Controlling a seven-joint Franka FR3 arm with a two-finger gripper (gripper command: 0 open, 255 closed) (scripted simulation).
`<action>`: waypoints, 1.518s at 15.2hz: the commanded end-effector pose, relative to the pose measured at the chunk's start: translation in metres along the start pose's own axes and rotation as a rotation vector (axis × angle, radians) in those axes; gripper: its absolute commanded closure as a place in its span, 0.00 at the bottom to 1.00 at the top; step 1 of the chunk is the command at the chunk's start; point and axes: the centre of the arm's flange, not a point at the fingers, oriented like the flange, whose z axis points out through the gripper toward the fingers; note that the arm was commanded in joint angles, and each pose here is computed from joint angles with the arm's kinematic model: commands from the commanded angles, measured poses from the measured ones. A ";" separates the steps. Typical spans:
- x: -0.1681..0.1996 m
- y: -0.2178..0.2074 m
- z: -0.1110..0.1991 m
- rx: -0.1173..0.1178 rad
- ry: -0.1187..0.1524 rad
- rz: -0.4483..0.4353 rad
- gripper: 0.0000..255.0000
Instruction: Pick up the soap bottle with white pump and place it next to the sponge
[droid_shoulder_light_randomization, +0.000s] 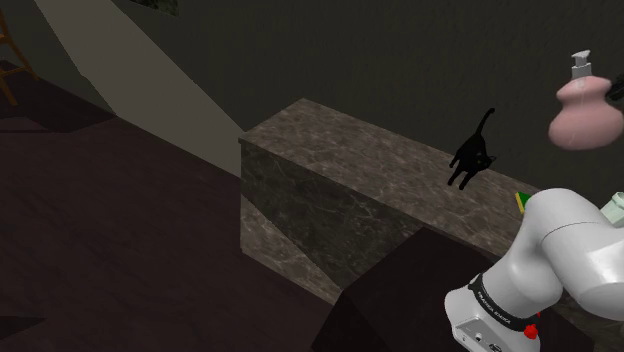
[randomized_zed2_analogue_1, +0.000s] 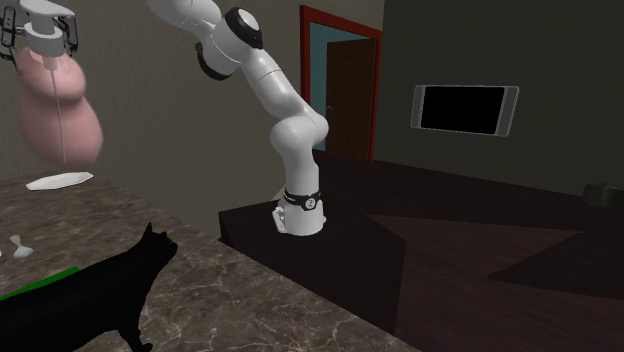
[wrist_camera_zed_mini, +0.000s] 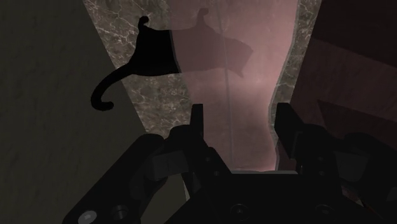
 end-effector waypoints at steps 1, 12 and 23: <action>-0.004 -0.001 0.011 -0.001 0.000 -0.001 1.00; -0.028 0.002 0.064 -0.001 0.000 -0.001 1.00; -0.051 0.004 0.117 -0.001 0.000 -0.001 1.00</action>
